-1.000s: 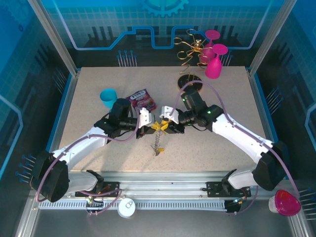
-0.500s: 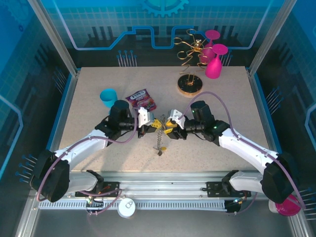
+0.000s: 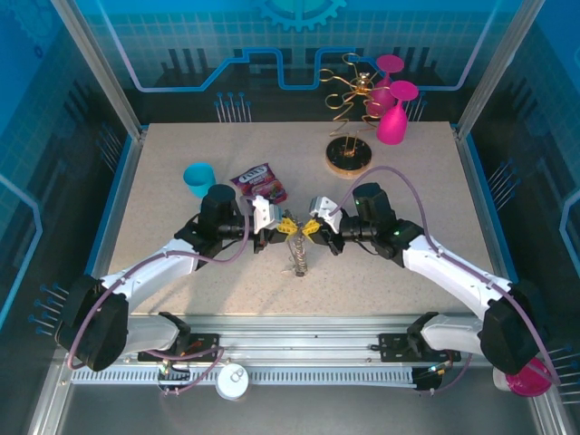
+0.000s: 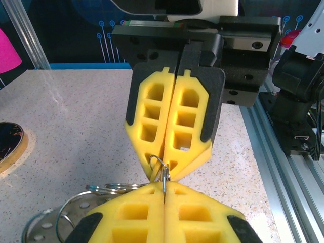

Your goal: Put the keys on the keyring

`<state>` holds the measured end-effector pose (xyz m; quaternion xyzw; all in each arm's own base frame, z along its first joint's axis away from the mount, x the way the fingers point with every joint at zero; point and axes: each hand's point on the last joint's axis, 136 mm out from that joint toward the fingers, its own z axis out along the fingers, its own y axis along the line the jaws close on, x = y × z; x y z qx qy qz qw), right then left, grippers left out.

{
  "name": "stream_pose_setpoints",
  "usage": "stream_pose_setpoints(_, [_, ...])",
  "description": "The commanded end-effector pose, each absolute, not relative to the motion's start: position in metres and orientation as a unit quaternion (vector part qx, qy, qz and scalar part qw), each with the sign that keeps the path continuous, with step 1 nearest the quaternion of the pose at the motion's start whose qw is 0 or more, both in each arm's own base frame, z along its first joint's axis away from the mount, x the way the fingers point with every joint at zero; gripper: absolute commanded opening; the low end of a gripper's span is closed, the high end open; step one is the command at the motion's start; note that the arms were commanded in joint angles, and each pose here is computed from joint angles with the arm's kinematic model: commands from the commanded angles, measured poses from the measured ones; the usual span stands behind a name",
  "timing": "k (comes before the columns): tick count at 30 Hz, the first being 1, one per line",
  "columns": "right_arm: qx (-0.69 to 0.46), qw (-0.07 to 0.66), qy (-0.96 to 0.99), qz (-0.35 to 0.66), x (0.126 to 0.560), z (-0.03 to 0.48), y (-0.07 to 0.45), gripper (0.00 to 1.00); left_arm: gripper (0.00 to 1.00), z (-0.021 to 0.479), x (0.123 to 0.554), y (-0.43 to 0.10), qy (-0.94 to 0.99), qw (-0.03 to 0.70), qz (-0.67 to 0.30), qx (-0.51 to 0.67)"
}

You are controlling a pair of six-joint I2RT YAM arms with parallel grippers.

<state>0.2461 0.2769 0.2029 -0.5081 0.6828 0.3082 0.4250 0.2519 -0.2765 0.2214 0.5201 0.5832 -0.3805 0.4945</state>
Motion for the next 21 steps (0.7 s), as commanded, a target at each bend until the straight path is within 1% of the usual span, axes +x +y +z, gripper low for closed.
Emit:
stream_pose_setpoints(1, [-0.518,0.423,0.682,0.297,0.244,0.21,0.268,0.0,0.0,0.239,0.242,-0.276,0.551,0.511,-0.393,0.53])
stream_pose_setpoints(7, [-0.532,0.407,0.687,0.28,0.243,0.203,0.266,0.0,0.0,0.246,0.243,-0.278,0.542,0.517,-0.403,0.526])
stream_pose_setpoints(9, [-0.546,0.39,0.688,0.276,0.238,0.193,0.271,0.0,0.0,0.252,0.244,-0.279,0.536,0.524,-0.411,0.519])
stream_pose_setpoints(12, [-0.562,0.382,0.674,0.289,0.233,0.197,0.286,0.0,0.0,0.259,0.246,-0.282,0.528,0.533,-0.425,0.507])
stream_pose_setpoints(17, [-0.552,0.396,0.671,0.298,0.238,0.207,0.288,0.0,0.0,0.256,0.25,-0.282,0.531,0.536,-0.42,0.504])
stream_pose_setpoints(18, [-0.544,0.403,0.672,0.301,0.24,0.211,0.285,0.04,0.0,0.254,0.25,-0.282,0.533,0.534,-0.42,0.504])
stream_pose_setpoints(20, [-0.524,0.418,0.675,0.309,0.245,0.219,0.276,0.18,0.0,0.251,0.25,-0.282,0.535,0.531,-0.419,0.506])
stream_pose_setpoints(21, [-0.517,0.425,0.674,0.313,0.246,0.223,0.273,0.21,0.0,0.25,0.25,-0.282,0.536,0.53,-0.42,0.506])
